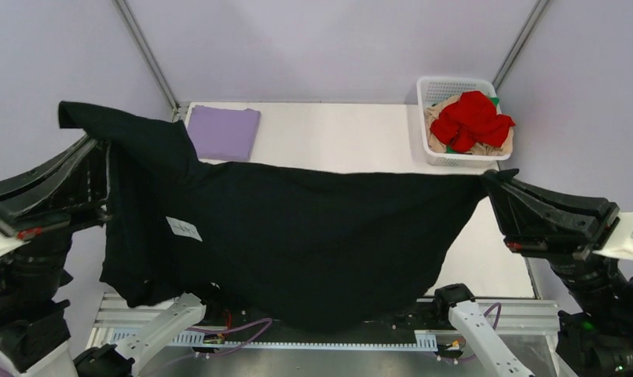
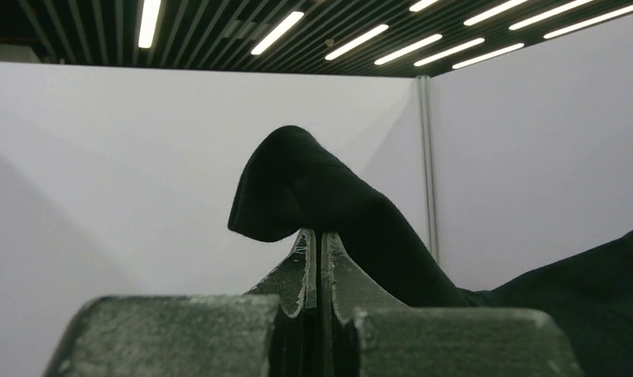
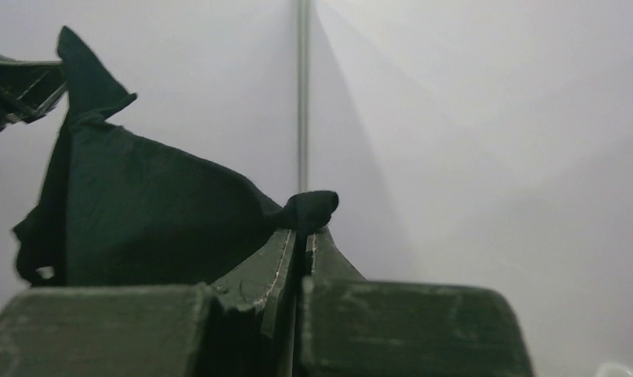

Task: Fold and stack the t-shirts
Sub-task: Flatten out the tshirt

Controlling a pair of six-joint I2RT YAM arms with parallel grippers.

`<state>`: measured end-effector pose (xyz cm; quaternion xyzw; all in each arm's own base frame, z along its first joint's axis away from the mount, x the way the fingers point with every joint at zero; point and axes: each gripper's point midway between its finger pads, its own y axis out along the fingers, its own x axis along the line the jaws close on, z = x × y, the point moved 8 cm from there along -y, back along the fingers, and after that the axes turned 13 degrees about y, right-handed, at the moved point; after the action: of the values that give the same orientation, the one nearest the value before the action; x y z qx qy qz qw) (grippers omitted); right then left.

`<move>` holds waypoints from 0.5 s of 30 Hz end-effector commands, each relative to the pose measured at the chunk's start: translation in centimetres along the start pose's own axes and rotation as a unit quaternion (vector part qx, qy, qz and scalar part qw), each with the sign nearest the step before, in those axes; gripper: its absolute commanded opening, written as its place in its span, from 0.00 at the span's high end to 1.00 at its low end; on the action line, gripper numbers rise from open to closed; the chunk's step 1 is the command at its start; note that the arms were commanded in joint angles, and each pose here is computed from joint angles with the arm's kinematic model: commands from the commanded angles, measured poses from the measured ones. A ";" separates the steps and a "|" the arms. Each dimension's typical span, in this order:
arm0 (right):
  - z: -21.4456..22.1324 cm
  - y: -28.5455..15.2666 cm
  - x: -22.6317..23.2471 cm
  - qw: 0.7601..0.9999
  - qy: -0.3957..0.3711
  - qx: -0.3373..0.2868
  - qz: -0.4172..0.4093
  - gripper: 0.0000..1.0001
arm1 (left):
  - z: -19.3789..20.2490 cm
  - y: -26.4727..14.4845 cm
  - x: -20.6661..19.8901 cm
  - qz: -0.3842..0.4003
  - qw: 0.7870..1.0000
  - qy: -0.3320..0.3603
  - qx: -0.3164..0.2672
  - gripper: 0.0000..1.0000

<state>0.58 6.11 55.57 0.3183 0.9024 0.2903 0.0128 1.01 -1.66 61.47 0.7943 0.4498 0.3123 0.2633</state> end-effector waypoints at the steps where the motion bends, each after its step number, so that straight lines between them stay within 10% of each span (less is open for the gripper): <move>1: 2.0 2.4 -5.5 0.992 0.004 0.002 0.125 1.00 | 7.3 3.6 0.3 -0.046 0.994 0.039 0.093 1.00; 7: 8.3 5.0 -14.8 0.952 0.007 0.047 0.303 1.00 | 20.6 5.9 1.2 -0.184 0.939 0.128 0.260 0.95; 15: 25.4 4.9 -32.3 0.824 0.013 0.174 0.539 0.97 | 47.9 4.6 0.8 -0.176 0.821 0.129 0.528 0.71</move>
<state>28.17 5.44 39.03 0.6705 0.7035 0.1421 -0.1878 32.99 -11.03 39.91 0.7018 0.6794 0.1516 -0.1516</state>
